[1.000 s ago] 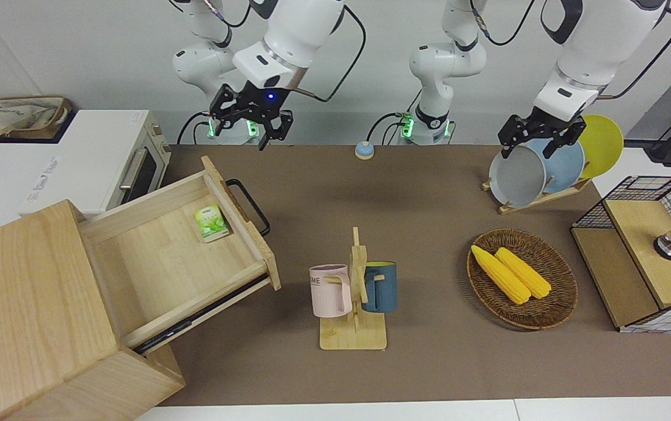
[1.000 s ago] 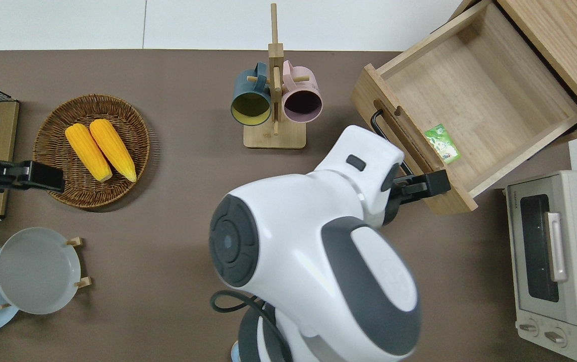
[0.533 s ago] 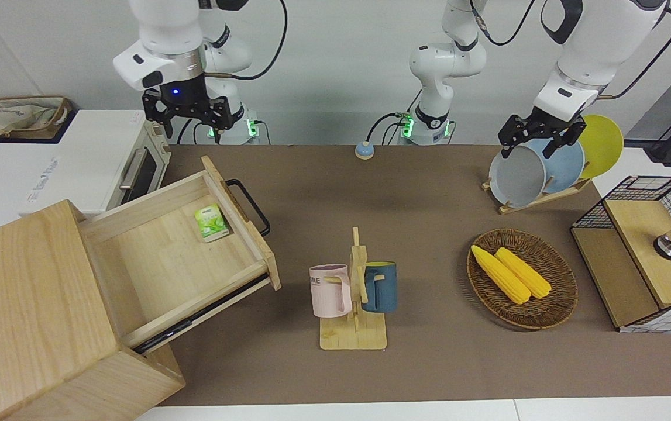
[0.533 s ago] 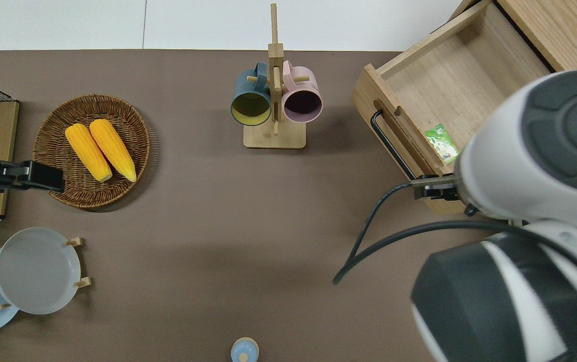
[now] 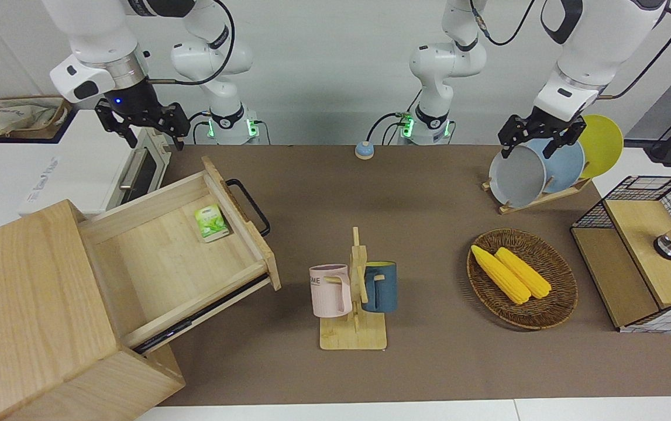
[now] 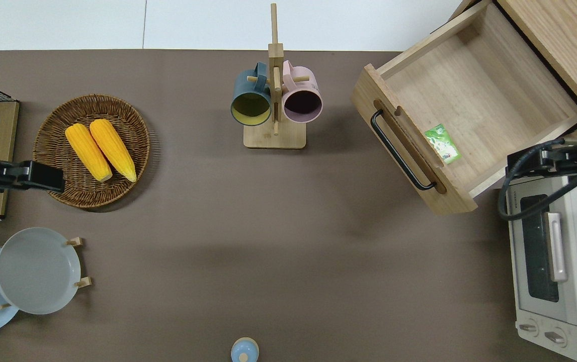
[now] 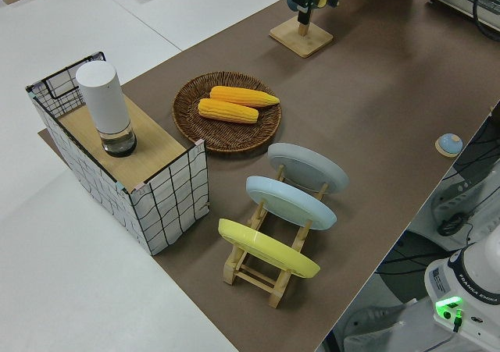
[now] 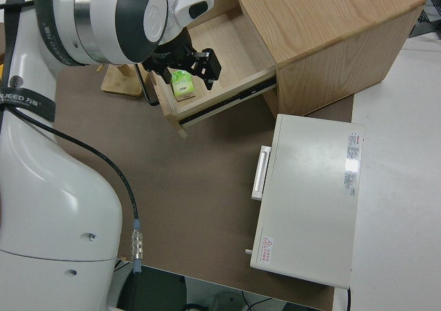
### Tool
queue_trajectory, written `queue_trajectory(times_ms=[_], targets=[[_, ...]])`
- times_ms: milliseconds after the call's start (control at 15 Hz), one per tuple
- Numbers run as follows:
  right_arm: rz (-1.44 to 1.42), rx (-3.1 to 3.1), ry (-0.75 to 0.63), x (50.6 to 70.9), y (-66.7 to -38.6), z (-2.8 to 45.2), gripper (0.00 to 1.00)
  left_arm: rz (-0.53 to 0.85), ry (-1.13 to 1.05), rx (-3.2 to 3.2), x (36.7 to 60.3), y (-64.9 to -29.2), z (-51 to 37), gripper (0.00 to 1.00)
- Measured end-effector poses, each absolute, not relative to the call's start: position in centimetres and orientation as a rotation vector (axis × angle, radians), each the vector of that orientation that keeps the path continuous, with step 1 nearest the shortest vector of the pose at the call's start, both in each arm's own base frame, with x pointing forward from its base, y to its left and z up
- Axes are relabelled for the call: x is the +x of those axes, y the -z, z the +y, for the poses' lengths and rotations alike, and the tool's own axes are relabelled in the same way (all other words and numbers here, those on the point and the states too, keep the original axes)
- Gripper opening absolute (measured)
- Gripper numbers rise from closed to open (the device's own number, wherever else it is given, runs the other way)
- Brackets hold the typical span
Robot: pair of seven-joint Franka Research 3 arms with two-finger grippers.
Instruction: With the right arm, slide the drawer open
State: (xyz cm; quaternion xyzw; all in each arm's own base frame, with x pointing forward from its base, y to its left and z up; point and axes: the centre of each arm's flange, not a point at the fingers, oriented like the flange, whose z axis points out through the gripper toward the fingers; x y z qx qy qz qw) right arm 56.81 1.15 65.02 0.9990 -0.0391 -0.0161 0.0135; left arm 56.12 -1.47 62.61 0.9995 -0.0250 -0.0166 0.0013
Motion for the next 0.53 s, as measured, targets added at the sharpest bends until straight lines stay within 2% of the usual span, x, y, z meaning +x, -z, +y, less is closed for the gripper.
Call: queue_trajectory(times_ms=[533], targets=[[-0.093,3.111,0.060,58.0,-63.1,1.0,0.99,-0.078,0.052,3.138,56.1,-62.6,-1.5,1.00]])
